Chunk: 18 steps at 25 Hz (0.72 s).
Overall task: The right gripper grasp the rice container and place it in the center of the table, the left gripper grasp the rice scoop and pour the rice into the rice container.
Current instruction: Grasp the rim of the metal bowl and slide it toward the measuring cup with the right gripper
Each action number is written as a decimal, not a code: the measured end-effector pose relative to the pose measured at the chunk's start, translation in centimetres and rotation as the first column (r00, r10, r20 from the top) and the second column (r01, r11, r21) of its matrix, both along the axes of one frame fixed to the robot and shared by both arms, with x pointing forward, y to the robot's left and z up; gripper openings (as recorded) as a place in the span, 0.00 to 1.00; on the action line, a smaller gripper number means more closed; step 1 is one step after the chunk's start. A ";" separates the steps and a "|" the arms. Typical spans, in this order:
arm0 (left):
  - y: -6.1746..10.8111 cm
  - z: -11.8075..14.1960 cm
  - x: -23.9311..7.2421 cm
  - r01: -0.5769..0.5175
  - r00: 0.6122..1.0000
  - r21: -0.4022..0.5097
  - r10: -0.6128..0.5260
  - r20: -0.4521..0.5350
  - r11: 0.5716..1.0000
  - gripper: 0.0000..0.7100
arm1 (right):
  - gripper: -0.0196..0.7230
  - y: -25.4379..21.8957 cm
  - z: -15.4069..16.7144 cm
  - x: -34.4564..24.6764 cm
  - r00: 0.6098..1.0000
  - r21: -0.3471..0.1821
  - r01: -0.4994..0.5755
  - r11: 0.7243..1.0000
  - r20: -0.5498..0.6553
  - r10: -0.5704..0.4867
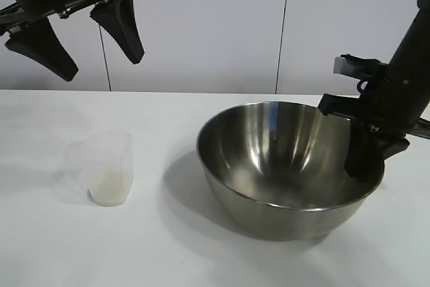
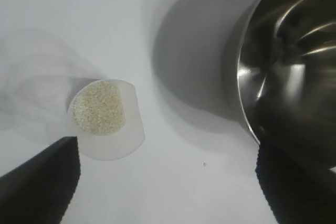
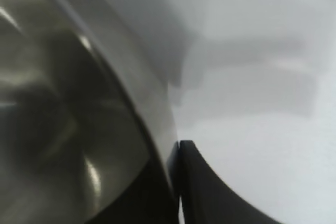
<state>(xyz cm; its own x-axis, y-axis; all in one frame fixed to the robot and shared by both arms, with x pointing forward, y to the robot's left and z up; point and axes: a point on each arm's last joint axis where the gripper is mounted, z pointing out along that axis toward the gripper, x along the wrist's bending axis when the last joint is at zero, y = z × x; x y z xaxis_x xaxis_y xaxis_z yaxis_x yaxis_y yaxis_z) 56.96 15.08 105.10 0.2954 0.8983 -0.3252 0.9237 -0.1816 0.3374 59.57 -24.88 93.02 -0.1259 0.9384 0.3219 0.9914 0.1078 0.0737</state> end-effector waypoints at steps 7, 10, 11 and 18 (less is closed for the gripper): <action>0.0 0.0 0.0 0.000 1.000 0.000 0.000 0.001 1.000 0.92 | 0.04 2.3 0.8 0.6 0.999 0.045 -0.004 0.999 0.036 0.003; 0.0 0.0 0.0 -0.002 1.000 -0.001 0.002 0.004 1.000 0.92 | 0.04 4.2 0.8 0.4 0.998 0.040 -0.021 0.999 0.061 0.018; 0.0 0.0 0.1 -0.003 1.000 -0.002 0.003 0.007 1.000 0.92 | 0.04 4.8 0.8 0.4 0.997 0.039 -0.026 0.999 0.069 0.023; 0.0 0.1 0.1 -0.006 1.000 -0.004 0.006 0.016 1.000 0.92 | 0.04 6.2 -0.6 0.4 0.999 0.026 0.001 1.000 0.049 -0.002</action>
<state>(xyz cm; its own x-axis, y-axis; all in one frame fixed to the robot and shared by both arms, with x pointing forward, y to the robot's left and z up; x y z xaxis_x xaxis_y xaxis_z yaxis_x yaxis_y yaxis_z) 57.11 15.06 105.15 0.2952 0.8987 -0.3243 0.9193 -0.1747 0.3526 60.02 -18.67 92.42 -0.1411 0.9301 0.3392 0.9867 0.1041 0.1250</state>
